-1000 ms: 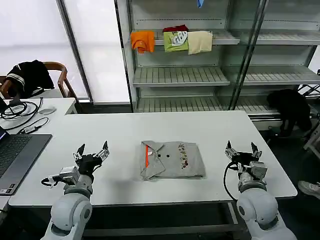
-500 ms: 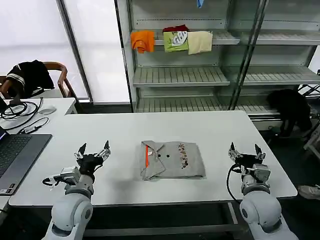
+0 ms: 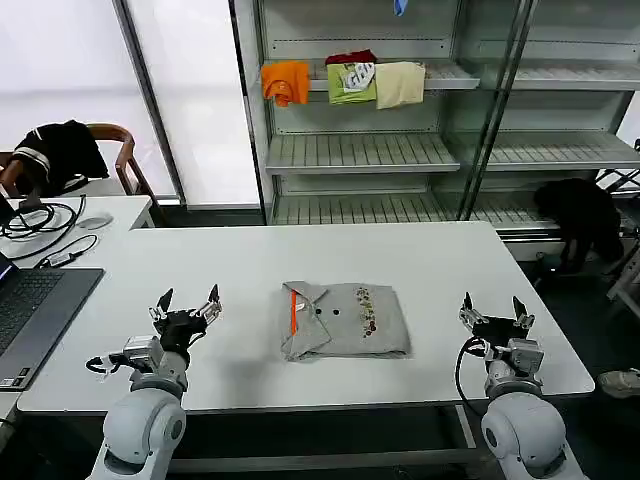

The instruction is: Fold and organize the clothes.

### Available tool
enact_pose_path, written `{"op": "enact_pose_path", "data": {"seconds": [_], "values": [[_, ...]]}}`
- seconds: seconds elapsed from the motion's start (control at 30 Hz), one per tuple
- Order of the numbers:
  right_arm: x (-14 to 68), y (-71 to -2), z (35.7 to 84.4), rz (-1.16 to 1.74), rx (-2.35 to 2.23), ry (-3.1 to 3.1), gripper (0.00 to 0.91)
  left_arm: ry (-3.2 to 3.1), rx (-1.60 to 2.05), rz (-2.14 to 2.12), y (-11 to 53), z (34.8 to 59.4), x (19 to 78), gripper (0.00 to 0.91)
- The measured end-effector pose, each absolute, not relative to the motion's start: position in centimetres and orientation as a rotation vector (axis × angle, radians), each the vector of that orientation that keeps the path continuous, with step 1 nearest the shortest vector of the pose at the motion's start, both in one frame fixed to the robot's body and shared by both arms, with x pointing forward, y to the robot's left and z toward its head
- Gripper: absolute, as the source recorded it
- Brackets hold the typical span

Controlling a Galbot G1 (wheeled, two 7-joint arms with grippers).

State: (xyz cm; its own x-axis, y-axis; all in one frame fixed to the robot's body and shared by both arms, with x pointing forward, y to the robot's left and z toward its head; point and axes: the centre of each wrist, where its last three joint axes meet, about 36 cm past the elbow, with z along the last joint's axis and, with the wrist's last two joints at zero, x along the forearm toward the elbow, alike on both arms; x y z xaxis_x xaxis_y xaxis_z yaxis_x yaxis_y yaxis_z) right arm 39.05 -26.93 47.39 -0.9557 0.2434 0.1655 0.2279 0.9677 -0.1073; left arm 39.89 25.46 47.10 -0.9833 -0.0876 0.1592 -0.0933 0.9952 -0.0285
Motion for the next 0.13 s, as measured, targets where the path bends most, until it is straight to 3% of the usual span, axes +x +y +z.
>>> {"op": "enact_pose_path", "data": {"seconds": [0.13], "values": [[38.77,-26.93,47.25,0.142,-0.352,-2.935,0.907,-2.982,0.137,0.045,25.68,47.18,39.88,0.907]]}}
